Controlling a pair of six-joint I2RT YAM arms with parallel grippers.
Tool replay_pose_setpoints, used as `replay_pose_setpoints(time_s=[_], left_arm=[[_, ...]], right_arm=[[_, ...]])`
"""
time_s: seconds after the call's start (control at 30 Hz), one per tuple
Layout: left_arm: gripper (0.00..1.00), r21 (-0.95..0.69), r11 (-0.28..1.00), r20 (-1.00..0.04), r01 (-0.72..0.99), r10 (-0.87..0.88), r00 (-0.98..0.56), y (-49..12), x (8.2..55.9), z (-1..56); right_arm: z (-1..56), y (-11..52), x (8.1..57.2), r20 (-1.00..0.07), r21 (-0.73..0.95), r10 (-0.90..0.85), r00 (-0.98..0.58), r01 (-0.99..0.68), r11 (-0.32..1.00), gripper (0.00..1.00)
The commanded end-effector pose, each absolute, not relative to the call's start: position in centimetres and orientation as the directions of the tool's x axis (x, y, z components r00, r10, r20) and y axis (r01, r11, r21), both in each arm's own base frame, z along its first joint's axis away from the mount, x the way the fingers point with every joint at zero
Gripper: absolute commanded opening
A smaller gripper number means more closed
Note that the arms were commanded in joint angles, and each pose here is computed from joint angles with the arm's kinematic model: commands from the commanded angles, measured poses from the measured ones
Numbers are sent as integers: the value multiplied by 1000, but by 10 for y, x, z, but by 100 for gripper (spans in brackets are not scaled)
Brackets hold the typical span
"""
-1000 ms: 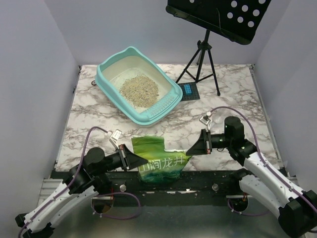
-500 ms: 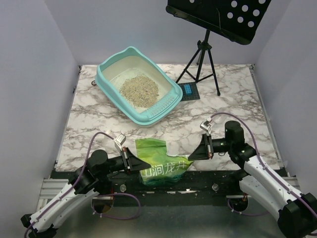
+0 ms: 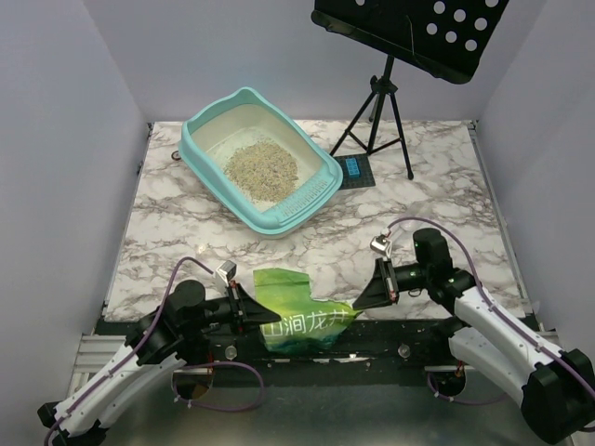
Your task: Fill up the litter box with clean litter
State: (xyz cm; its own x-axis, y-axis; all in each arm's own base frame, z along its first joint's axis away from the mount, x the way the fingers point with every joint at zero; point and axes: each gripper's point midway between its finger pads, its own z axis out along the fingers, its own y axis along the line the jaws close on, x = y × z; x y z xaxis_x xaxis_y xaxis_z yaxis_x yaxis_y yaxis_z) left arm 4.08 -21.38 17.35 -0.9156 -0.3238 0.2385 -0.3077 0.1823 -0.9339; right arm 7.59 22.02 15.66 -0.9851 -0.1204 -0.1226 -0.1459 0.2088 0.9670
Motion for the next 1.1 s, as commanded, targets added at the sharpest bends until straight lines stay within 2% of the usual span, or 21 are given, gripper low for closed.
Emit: replay_pose_setpoints(time_s=[0.0,0.03,0.07,0.13,0.17,0.23,0.37,0.47,0.63,0.8,0.97,1.0,1.07], left_arm=[[0,-924,202,256,-325,-305,-917,-202,26,171],[0,-927,191,258,-324,-304,-917,-203,27,172],[0,-930,178,257,-320,-305,-917,-204,28,174],[0,-933,170,257,-317,-300,-919,-206,29,174],[0,-934,172,253,-312,-297,-921,-207,29,174],[0,-936,175,246,-304,-289,-925,-208,29,174],[0,-939,174,243,-296,-272,-931,-212,30,173],[0,-940,176,241,-292,-264,-934,-213,29,173],[0,-945,171,229,-278,-262,-938,-214,30,174],[0,-952,158,214,-262,-267,-940,-213,31,176],[0,-969,153,146,-195,-284,-948,-212,35,179],[4,-972,161,119,-172,-293,-949,-211,37,179],[20,-975,170,84,-142,-310,-947,-209,39,180]], right_arm=[[149,216,75,-141,951,-124,-982,-169,259,1],[151,216,80,-181,935,-117,-977,-207,288,0],[154,215,87,-233,912,-115,-966,-258,318,6],[160,211,100,-321,856,-117,-940,-341,390,34],[165,209,107,-374,823,-117,-920,-388,416,42],[182,207,123,-490,751,-116,-864,-486,447,49],[221,216,137,-646,665,-126,-753,-636,391,51],[234,232,128,-708,590,-237,-665,-742,319,51],[241,261,92,-744,472,-459,-486,-868,153,53],[251,275,79,-800,365,-498,-333,-930,35,56],[255,289,85,-819,361,-468,-333,-932,32,56],[254,290,85,-816,366,-470,-337,-930,32,56],[250,292,82,-812,376,-473,-343,-926,26,56]])
